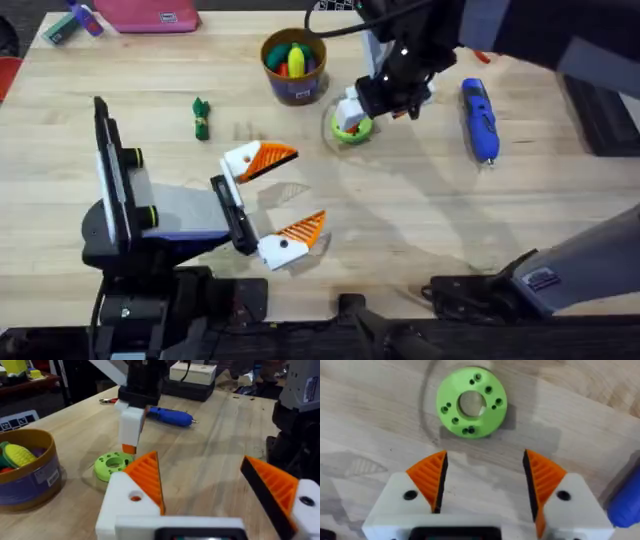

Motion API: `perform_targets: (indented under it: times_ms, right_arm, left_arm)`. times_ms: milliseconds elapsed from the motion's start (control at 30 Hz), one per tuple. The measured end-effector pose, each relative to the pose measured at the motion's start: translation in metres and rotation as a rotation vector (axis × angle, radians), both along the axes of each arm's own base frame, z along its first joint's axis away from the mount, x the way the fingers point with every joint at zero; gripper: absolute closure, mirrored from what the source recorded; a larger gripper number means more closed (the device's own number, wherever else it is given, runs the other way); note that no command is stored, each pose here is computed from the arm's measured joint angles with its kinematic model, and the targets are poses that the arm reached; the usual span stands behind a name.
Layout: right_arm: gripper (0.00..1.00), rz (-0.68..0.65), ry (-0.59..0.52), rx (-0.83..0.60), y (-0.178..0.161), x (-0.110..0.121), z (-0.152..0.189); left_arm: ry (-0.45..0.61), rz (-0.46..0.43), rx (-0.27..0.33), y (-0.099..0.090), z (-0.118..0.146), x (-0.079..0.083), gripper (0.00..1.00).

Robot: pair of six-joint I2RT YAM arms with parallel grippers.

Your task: Pick up the gripper from the table and insert it into the empty holder that is missing its gripper. Then pick up a screw, insert it into the mounting hole, and use the screwdriver to tighten it. Finally, clean up the table by picking up the vegetable and placing it into the bucket.

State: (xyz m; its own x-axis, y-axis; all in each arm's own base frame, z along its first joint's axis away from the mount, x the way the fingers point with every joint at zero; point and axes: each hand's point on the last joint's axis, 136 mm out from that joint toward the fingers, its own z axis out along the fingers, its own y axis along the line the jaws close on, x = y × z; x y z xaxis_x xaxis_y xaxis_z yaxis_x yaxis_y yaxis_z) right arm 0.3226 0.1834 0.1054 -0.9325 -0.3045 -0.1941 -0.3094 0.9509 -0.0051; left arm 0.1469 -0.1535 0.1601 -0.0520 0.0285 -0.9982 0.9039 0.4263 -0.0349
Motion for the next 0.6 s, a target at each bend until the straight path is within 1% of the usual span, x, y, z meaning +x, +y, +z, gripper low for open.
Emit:
perform_targets:
  times_ms: [133, 200, 300, 467, 600]
  right_arm:
    - [0.243, 0.01, -0.021, 0.005, 0.01, 0.005, -0.005]
    - [0.299, 0.015, -0.025, 0.008, 0.014, 0.006, -0.007]
    - [0.343, 0.018, -0.015, 0.002, 0.016, 0.006, -0.014]
    - [0.473, 0.018, 0.014, -0.017, 0.017, 0.007, -0.03]
    - [0.553, 0.018, 0.009, -0.013, 0.019, 0.011, -0.035]
  left_arm:
    - [0.0, 0.0, 0.0, 0.0, 0.0, 0.0, 0.016]
    - [0.0, 0.0, 0.0, 0.0, 0.0, 0.0, 0.015]
    - [0.0, 0.0, 0.0, 0.0, 0.0, 0.0, 0.015]
    - [0.0, 0.0, 0.0, 0.0, 0.0, 0.0, 0.015]
    - [0.0, 0.0, 0.0, 0.0, 0.0, 0.0, 0.015]
